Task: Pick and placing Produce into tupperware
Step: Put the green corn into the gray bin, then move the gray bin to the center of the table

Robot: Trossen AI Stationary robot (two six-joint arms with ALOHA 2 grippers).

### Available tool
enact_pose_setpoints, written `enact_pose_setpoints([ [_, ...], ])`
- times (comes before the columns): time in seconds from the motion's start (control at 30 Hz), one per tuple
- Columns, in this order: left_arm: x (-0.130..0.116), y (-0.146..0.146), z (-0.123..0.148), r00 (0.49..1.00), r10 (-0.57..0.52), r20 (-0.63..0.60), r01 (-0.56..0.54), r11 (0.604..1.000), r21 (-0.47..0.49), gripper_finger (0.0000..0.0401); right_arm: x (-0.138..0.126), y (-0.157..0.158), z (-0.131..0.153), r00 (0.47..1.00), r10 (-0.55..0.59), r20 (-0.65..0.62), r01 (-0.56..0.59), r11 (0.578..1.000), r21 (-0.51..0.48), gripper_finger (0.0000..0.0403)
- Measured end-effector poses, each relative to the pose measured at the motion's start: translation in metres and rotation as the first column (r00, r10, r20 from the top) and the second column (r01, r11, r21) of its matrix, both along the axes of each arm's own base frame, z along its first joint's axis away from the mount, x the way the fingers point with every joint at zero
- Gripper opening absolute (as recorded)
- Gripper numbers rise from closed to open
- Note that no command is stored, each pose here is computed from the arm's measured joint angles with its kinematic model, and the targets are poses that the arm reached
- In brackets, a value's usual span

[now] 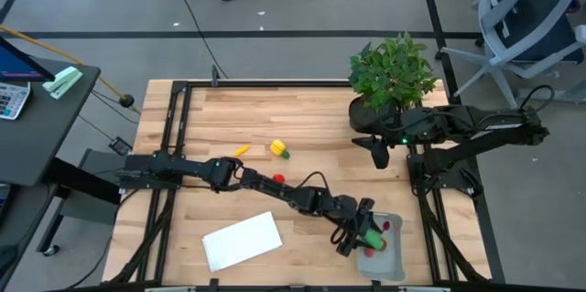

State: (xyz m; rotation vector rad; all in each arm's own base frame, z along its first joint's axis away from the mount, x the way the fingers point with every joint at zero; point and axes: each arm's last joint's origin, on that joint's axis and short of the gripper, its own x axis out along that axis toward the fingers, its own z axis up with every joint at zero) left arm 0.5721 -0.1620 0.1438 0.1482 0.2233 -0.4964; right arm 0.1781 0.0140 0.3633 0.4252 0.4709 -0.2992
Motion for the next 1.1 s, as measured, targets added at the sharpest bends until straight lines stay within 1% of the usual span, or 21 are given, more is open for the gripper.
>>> enact_pose_setpoints([
  [0.37,0.001,0.004,-0.001,1.000,0.007,-0.015,-0.007,1.000,0.002,0.0250,0.000,0.000,0.000,1.000,0.000,0.000,0.000,1.000,0.001,0.0197],
  [0.5,0.000,0.007,0.006,1.000,0.014,-0.022,-0.014,1.000,0.005,0.0249,0.000,0.000,0.000,1.000,0.000,-0.001,0.000,1.000,0.001,0.0197],
  [0.7,-0.005,0.010,0.012,0.992,0.018,-0.122,-0.014,0.999,0.033,0.0249,0.000,0.000,0.000,1.000,0.000,-0.001,0.000,1.000,0.001,0.0197],
  [1.0,-0.008,0.016,0.010,0.981,0.019,-0.193,-0.006,0.998,0.067,0.0243,0.000,0.000,0.000,1.000,-0.005,0.004,0.005,1.000,0.010,0.0197],
  [1.1,-0.009,0.018,0.014,0.978,0.024,-0.206,-0.008,0.997,0.080,0.0244,0.000,0.000,0.000,1.000,-0.012,0.006,0.012,1.000,0.022,0.0197],
])
